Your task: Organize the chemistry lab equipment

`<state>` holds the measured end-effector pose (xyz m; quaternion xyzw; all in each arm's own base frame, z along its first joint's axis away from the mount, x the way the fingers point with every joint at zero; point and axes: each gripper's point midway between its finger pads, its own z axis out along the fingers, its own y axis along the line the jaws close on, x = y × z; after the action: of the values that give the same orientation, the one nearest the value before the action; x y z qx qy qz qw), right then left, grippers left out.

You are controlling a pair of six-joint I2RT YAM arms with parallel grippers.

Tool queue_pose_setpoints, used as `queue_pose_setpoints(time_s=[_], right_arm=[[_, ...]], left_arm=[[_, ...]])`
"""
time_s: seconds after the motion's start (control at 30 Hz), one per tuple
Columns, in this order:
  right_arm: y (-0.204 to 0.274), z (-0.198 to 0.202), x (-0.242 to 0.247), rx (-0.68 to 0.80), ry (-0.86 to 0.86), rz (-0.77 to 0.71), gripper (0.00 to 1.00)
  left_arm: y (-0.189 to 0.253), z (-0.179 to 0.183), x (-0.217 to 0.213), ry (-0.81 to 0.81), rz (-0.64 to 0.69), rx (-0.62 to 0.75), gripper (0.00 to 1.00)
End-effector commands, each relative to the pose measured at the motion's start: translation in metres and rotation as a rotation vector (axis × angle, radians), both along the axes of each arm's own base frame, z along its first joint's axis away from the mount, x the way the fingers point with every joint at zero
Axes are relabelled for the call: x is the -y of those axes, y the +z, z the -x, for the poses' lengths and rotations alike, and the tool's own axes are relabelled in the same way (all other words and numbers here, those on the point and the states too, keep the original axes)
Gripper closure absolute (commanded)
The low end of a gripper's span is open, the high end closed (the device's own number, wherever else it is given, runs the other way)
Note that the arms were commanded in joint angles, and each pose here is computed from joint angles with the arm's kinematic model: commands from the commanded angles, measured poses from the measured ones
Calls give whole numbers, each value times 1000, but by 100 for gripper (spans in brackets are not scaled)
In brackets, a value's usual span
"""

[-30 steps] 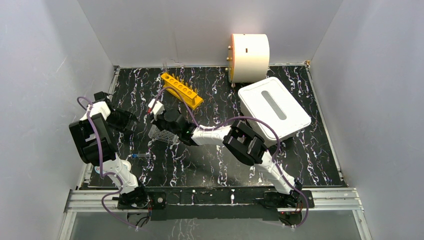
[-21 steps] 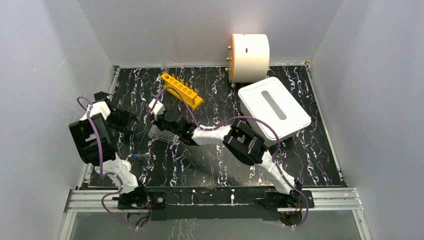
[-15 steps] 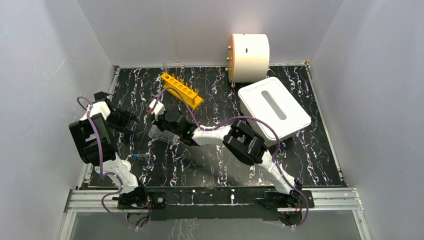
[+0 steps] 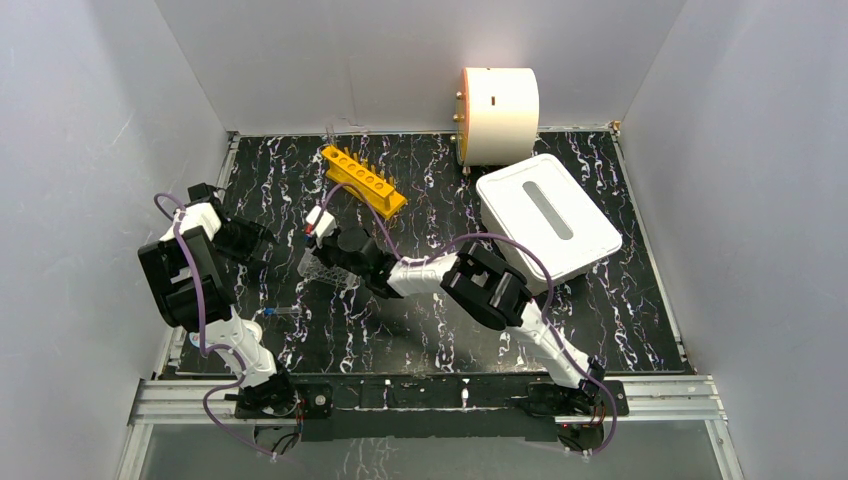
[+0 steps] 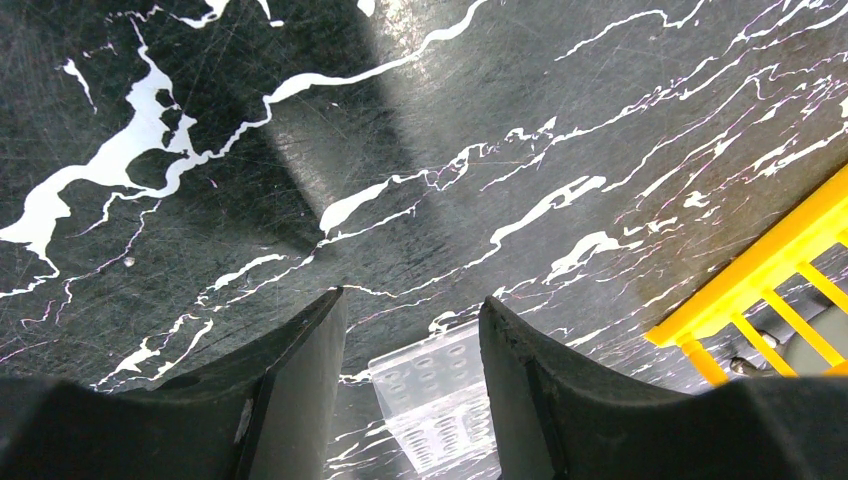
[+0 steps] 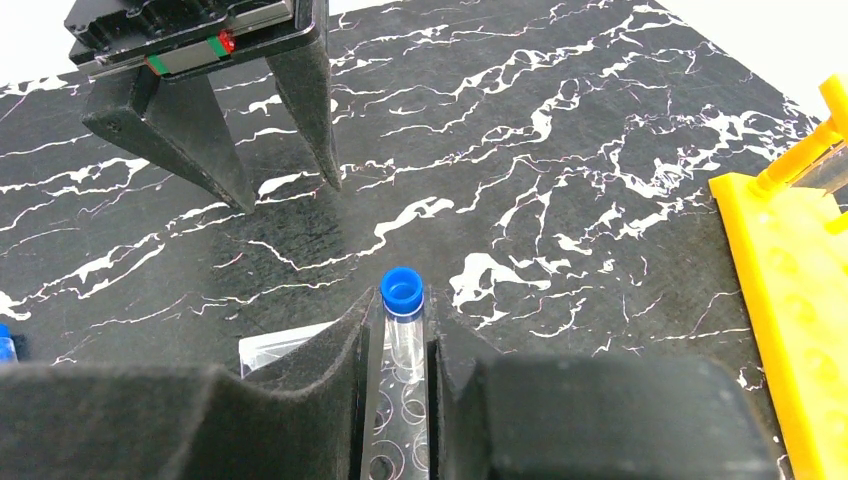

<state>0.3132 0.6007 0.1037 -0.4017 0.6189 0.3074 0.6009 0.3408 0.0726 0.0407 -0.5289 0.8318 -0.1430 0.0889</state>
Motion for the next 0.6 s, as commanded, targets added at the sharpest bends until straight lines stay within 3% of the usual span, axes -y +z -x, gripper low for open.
queue_pose_setpoints(time_s=[0.0,0.57], right_arm=[[15,-6,0,39,-19,-92,72],[15,-3,1,-37,-16,-120,74]], left_arm=[[7,0,0,3,18,5,50],[11,-1,1,2,18,18,50]])
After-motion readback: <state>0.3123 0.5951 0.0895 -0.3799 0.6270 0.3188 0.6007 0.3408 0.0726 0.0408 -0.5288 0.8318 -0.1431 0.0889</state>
